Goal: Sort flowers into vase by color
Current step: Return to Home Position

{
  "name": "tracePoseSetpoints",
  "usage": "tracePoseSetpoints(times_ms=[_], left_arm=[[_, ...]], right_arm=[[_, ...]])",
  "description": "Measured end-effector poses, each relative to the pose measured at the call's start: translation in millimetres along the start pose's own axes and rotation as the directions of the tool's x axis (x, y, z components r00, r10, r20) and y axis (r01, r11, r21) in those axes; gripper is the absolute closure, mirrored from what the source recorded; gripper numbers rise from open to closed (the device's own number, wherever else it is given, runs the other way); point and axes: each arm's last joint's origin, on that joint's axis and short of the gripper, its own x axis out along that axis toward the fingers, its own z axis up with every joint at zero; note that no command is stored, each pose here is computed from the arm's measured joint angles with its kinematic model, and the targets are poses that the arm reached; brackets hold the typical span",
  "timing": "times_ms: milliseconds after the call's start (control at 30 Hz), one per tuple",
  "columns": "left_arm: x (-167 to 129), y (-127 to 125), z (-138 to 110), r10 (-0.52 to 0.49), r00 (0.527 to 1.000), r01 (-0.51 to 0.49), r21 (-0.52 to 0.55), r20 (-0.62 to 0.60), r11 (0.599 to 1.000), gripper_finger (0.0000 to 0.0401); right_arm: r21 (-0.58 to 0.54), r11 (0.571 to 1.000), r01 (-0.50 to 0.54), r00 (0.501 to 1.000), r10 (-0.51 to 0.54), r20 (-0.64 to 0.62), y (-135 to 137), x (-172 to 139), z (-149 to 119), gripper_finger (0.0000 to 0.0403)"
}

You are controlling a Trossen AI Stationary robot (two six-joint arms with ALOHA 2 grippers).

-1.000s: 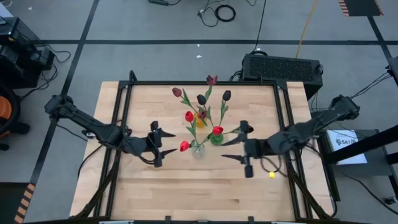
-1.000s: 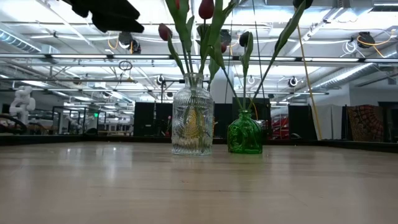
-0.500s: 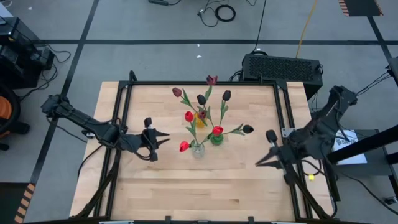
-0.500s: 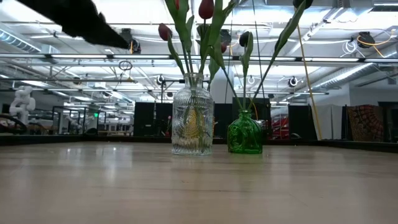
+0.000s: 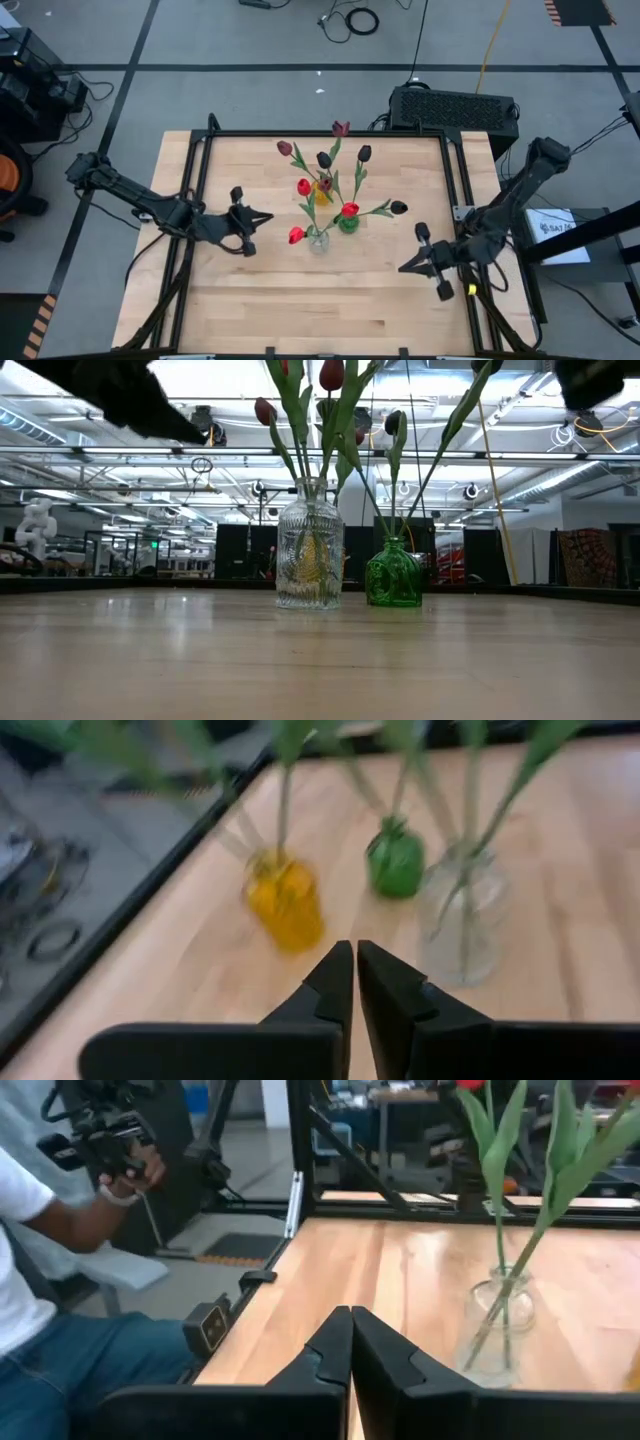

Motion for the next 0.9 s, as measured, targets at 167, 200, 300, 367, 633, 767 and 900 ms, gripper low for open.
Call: tracePoseSetpoints(times_ms=[167, 200, 300, 367, 633, 767, 900], left_arm=[[1.2, -2.1, 14.8, -0.121, 0.986, 0.113, 0.076, 0.113, 0.991, 0.0393], [1.9, -1.7, 16.4, -0.146, 0.982, 0.136, 0.085, 0.123, 0.987, 0.0396], [5.6, 0.5, 15.7, -0.203, 0.969, 0.189, 0.106, 0.142, 0.976, 0.0397], [10.3, 2.8, 8.6, -0.210, 0.963, 0.194, 0.110, 0.166, 0.975, 0.0397], [22.6, 14.2, -22.5, -0.216, 0.938, 0.206, 0.065, 0.270, 0.976, 0.0397], [24.0, 17.9, -35.7, -0.240, 0.919, 0.236, 0.051, 0.313, 0.970, 0.0397], [23.2, 21.0, -46.7, -0.253, 0.900, 0.262, 0.022, 0.356, 0.965, 0.0397]], right_arm=[[0.032, 0.997, -0.066, 0.995, 0.063, 0.080, -20.7, 3.4, -35.7, 0.0402], [0.033, 0.997, -0.069, 0.994, 0.066, 0.088, -25.6, 3.4, -41.7, 0.0402], [0.038, 0.997, -0.069, 0.992, 0.065, 0.104, -38.8, 4.0, -53.2, 0.0402], [0.035, 0.997, -0.066, 0.992, 0.061, 0.111, -46.6, 4.9, -56.5, 0.0402], [0.009, 0.996, -0.089, 0.988, 0.087, 0.124, -73.5, 11.0, -52.8, 0.0403], [0.012, 0.998, -0.055, 0.990, 0.053, 0.127, -86.9, 12.3, -51.0, 0.0403], [0.008, 0.997, -0.076, 0.990, 0.074, 0.120, -93.7, 12.4, -50.5, 0.0403]])
